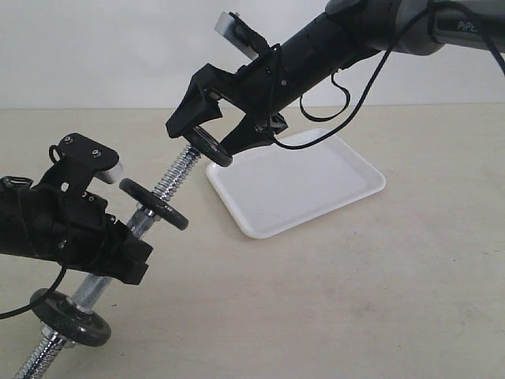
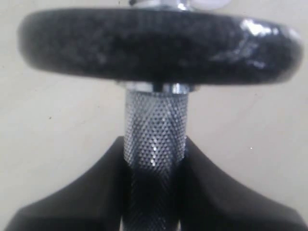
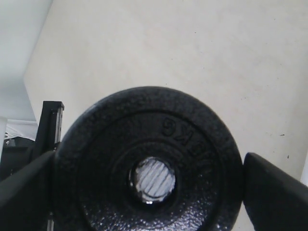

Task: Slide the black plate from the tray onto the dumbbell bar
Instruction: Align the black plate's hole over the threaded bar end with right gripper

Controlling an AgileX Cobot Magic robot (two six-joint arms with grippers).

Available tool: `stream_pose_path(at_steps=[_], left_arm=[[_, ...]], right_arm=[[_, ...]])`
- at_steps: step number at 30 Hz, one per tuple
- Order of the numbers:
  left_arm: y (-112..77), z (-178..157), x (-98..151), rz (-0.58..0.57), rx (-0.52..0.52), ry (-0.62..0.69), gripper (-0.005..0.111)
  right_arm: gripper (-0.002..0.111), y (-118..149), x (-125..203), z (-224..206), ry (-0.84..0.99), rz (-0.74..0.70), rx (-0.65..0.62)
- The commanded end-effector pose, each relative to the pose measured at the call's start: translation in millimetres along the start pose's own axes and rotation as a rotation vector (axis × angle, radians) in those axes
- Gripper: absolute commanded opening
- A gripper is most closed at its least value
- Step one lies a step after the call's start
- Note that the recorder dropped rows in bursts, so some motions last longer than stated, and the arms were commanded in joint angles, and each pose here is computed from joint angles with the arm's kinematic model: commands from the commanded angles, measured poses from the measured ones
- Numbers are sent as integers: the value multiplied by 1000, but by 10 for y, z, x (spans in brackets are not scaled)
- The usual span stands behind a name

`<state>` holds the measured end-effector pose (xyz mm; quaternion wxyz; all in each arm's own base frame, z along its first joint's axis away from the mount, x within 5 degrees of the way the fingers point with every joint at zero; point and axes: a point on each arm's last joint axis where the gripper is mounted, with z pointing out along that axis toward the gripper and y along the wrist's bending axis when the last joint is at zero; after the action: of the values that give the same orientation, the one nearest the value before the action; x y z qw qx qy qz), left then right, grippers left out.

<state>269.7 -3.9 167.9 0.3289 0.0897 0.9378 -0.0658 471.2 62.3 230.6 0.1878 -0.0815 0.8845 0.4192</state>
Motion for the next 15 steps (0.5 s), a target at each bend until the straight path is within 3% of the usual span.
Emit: stream_pose_path(at_steps=[1,15], left_arm=[[22,-122,-198,-20,-38,-95,4],[28,-122,-197,76,-49,-91,4]], right_arm=[[0,244,-28,-41,-3,-18,-90],[0,245,-29,-42,-4,-19,-92]])
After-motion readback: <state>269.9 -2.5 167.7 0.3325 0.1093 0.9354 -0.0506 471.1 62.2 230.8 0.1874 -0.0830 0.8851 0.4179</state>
